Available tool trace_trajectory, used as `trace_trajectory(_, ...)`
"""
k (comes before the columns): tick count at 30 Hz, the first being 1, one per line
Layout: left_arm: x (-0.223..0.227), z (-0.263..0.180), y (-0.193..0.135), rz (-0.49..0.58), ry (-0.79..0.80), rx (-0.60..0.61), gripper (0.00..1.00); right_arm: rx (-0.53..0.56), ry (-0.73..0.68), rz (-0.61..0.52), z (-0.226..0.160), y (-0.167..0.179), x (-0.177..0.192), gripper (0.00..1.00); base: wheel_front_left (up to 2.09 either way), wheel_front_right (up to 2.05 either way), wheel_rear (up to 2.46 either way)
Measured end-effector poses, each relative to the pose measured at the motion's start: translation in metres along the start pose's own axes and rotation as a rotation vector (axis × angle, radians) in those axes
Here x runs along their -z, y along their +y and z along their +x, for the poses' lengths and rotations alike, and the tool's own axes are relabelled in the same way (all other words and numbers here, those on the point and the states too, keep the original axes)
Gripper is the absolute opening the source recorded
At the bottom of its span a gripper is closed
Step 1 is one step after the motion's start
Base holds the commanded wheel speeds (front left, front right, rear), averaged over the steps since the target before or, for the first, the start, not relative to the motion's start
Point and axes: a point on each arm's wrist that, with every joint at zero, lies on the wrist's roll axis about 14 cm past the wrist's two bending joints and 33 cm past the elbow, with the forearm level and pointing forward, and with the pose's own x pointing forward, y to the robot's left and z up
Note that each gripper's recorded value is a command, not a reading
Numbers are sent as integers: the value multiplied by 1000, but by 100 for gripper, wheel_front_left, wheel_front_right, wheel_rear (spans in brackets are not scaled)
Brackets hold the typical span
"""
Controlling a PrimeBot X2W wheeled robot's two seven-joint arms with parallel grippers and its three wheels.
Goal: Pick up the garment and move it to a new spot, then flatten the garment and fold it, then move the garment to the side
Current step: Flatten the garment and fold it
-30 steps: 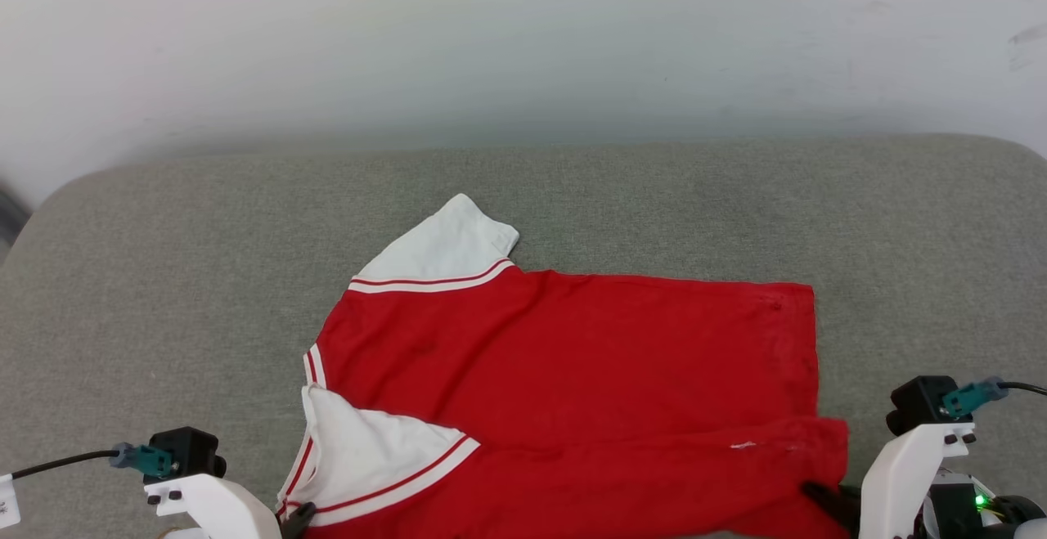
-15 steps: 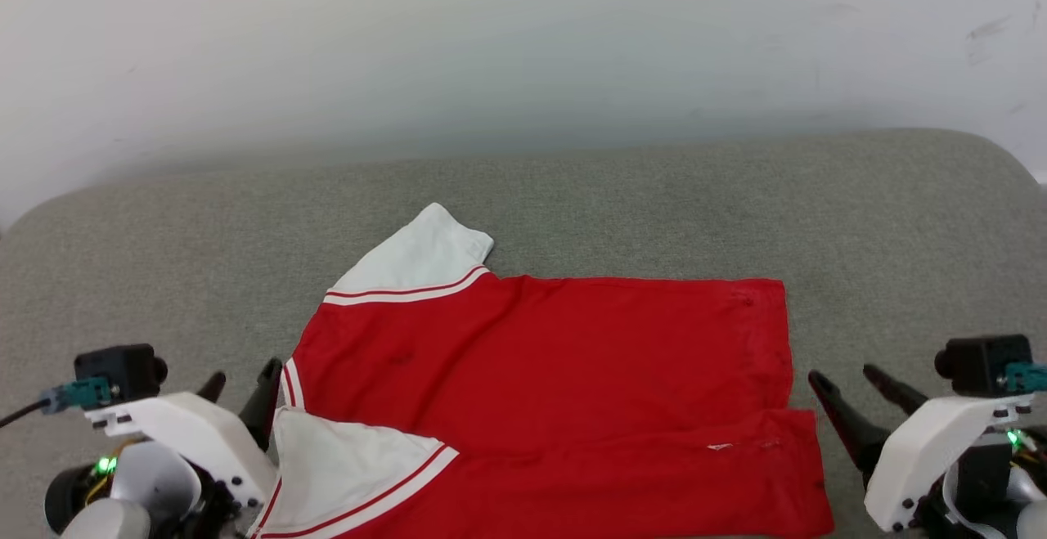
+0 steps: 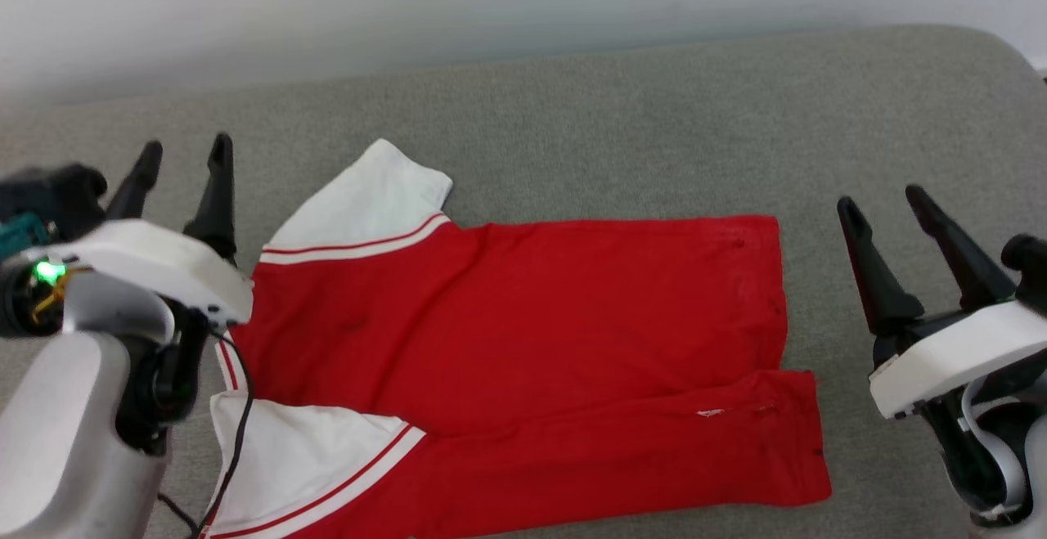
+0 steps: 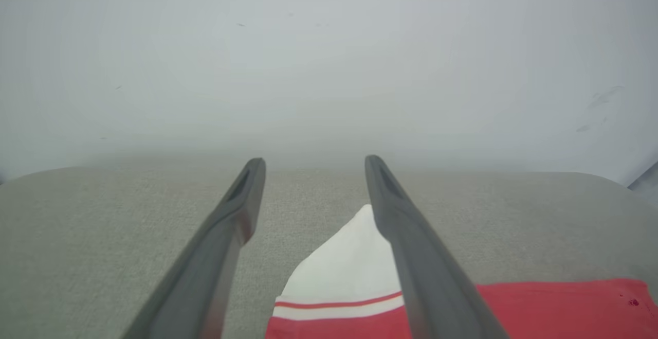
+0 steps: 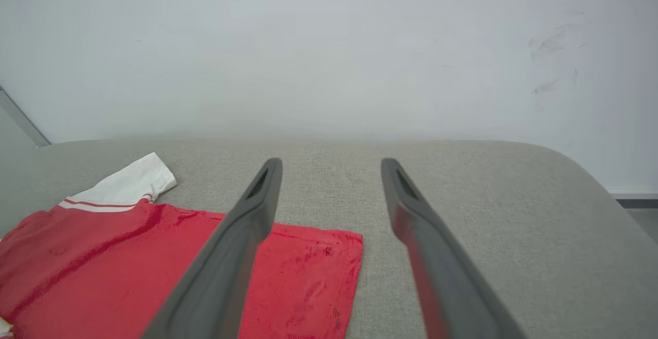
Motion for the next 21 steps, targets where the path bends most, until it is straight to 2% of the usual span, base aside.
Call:
trace_trajectory(4, 9, 40, -7, 5, 33, 48, 100, -11, -21, -19, 24, 0, -1, 100, 0, 0, 0)
trace_trajectory(9, 44, 80, -19, 11, 163, 132, 100, -20, 21, -22, 43, -1, 21, 100, 0, 0, 0)
trace_trajectory(15, 96, 108, -27, 62, 454, 227, 100, -12, 37, -27, 53, -9, 31, 100, 0, 0, 0)
trace_trajectory(21, 153, 107, -19, 131, 792, 247, 100, 10, 71, -21, 53, -18, 44, 100, 0, 0, 0)
